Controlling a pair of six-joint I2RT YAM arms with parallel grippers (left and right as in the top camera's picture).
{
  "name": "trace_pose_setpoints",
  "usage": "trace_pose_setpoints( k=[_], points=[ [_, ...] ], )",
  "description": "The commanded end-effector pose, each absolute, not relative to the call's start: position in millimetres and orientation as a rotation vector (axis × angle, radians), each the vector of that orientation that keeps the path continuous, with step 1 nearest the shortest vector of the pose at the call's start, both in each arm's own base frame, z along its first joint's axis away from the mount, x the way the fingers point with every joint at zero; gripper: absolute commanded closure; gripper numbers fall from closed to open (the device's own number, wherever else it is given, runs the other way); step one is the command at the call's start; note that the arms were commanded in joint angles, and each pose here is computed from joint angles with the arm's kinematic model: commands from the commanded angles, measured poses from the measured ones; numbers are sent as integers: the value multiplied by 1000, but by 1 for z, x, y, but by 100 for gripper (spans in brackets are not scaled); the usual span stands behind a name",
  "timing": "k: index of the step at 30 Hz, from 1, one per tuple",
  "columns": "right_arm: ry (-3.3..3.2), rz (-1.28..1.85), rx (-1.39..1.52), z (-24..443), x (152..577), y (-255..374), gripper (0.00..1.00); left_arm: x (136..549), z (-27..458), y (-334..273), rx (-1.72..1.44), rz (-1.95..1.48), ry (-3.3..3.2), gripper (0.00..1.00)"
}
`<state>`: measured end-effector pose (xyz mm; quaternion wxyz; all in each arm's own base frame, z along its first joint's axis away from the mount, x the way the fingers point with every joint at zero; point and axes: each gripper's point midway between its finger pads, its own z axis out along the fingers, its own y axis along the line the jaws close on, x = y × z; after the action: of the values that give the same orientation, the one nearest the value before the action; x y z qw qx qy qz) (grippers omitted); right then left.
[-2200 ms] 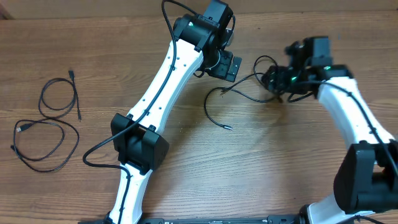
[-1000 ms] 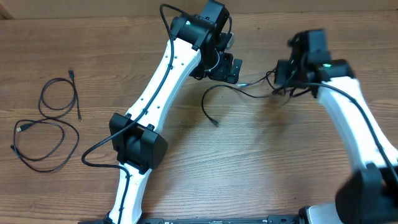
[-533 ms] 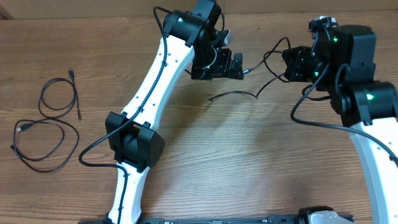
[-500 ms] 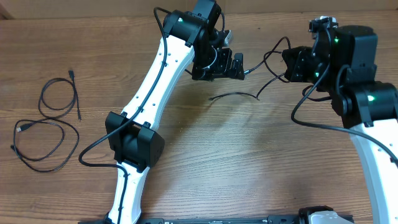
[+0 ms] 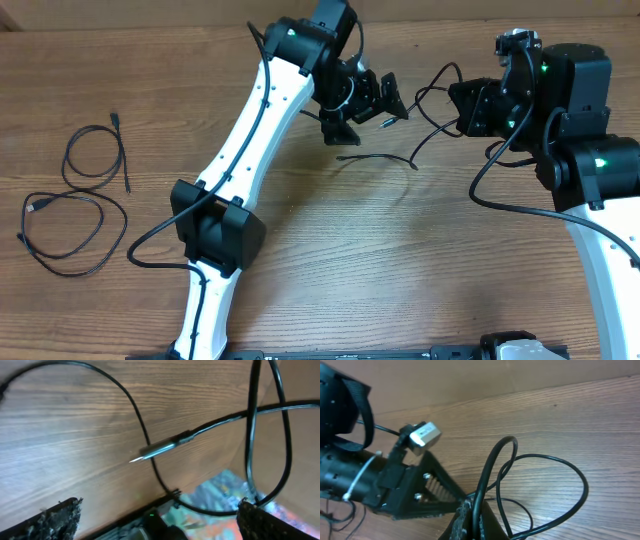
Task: Untangle cables
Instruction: 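Lift the cable with both grippers, pulling it apart upward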
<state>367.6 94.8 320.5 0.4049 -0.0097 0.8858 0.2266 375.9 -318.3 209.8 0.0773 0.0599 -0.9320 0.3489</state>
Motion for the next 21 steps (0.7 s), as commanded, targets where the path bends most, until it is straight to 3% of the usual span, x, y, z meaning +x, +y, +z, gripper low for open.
trace_pose_setpoints(
  k=[1,11,12,15,17,21],
  points=[
    [2196,651,-78,336,361,105,96,371,223,-338,306,1081,-2744,0],
    [2192,751,-131,339,353,119,96,380,209,-341,668,909,-2802,3],
    [2188,750,-132,340,354,119,96,381,201,-330,709,823,-2851,15],
    [2181,749,-133,341,355,119,96,377,187,-303,786,607,-2920,33],
    [2169,751,-129,344,356,119,96,365,175,-270,844,337,-2968,55],
    [2145,750,-131,349,360,119,96,356,170,-239,776,106,-3025,83]
  ],
)
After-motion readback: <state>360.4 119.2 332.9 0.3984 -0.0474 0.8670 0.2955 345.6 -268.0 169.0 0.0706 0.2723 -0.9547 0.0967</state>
